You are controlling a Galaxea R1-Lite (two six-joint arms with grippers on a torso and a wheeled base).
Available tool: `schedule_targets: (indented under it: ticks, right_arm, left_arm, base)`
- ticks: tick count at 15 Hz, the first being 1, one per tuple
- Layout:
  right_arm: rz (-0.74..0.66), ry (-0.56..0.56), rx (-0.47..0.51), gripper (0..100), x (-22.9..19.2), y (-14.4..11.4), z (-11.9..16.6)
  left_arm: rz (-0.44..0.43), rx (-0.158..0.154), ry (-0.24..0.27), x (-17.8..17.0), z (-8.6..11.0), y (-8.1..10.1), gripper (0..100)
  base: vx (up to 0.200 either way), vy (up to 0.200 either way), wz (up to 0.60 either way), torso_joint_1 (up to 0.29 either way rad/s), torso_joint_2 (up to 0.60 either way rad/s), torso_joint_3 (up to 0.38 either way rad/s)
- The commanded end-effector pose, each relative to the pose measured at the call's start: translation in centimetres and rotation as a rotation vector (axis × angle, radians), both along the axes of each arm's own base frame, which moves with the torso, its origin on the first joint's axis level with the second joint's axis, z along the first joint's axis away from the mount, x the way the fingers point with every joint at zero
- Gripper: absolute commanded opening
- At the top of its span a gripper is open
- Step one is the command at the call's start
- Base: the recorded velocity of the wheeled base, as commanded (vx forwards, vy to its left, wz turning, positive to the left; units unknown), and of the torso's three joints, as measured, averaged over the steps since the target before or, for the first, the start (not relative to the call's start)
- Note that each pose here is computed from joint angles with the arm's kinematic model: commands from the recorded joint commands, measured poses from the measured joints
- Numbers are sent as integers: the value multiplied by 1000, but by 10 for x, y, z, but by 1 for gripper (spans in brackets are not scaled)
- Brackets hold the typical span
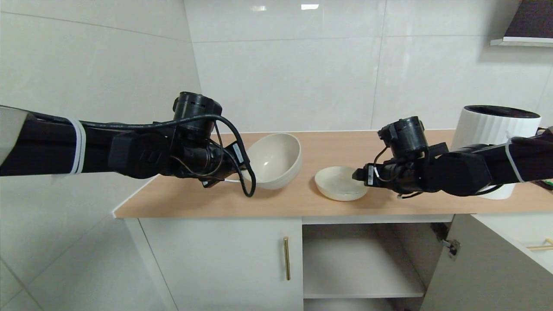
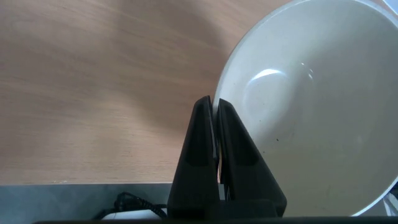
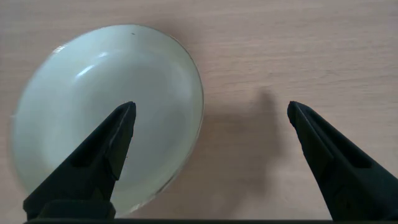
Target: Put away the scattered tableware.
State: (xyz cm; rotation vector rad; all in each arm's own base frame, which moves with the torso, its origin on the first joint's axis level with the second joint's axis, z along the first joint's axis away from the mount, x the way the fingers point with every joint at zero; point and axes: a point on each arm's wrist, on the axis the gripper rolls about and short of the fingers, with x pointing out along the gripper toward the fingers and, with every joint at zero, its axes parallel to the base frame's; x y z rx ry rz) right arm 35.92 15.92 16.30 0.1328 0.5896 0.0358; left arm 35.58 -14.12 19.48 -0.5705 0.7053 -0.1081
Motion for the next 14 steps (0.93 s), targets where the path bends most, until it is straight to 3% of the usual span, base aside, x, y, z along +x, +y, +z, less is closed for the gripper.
schedule_targets:
  ticks: [1, 4, 5, 13, 14]
  right_arm:
    - [-2, 17, -8, 100, 5, 2, -9]
    - [-2, 14, -5, 100, 5, 2, -10]
    - [0, 13, -3, 0, 5, 2, -10]
    - [-1, -9, 31, 0, -3, 1, 5]
    - [1, -17, 38, 0, -6, -1, 11]
  left_arm:
    - [1, -1, -3, -1, 1, 0, 0]
    - [1, -1, -2, 0, 1, 0, 0]
    - [1, -1, -3, -1, 1, 0, 0]
    - [-20, -10, -10, -10, 8, 4, 0]
    - [-26, 1, -14, -14, 10, 5, 0]
  base:
    - [0, 0, 0, 0, 0, 0]
    - [0, 0, 0, 0, 0, 0]
    - [0, 0, 0, 0, 0, 0]
    - [0, 0, 0, 0, 0, 0]
    - [0, 0, 0, 0, 0, 0]
